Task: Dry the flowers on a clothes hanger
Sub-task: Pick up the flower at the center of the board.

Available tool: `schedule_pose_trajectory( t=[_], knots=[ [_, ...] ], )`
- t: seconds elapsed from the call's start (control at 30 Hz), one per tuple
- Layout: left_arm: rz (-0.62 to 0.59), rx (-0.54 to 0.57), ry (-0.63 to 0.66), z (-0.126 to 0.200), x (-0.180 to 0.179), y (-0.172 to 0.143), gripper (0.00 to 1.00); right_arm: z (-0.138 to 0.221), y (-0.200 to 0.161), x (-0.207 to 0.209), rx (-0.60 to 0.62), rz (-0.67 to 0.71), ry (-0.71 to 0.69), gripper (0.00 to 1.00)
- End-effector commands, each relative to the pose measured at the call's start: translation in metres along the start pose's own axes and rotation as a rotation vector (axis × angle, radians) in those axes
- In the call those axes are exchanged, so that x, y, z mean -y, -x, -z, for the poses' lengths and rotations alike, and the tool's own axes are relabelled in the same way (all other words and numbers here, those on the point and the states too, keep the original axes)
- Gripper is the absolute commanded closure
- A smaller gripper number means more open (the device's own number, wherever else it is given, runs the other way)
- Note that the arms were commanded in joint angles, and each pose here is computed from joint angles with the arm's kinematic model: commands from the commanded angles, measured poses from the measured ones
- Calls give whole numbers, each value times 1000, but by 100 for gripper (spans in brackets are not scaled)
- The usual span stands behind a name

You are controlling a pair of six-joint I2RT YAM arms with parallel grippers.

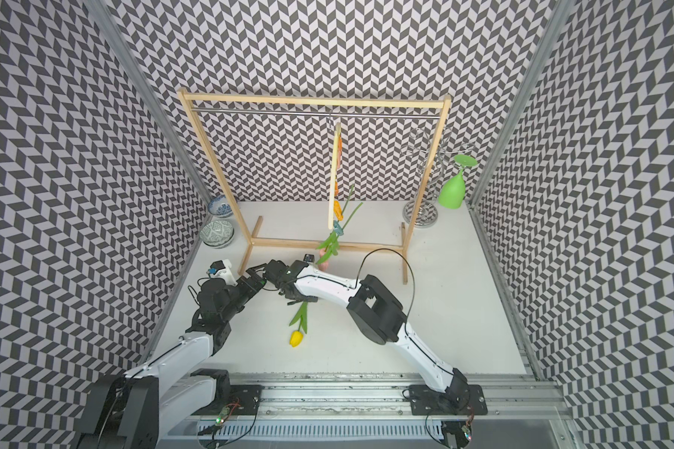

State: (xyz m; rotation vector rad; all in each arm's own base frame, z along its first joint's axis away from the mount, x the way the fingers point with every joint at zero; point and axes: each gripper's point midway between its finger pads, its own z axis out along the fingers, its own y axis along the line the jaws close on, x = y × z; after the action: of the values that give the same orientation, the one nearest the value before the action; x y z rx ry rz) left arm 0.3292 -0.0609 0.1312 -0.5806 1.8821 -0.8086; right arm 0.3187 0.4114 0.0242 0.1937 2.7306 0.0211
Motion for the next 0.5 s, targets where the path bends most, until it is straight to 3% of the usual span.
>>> schedule_pose_trajectory(
  t=[0.0,0.47],
  knots=[
    [-10,18,-1,1,5,6,5,-18,-17,6,-56,72,-29,82],
    [-6,12,8,-1,2,5,8,-32,-35,10,-147,78,-23,81]
  ],
)
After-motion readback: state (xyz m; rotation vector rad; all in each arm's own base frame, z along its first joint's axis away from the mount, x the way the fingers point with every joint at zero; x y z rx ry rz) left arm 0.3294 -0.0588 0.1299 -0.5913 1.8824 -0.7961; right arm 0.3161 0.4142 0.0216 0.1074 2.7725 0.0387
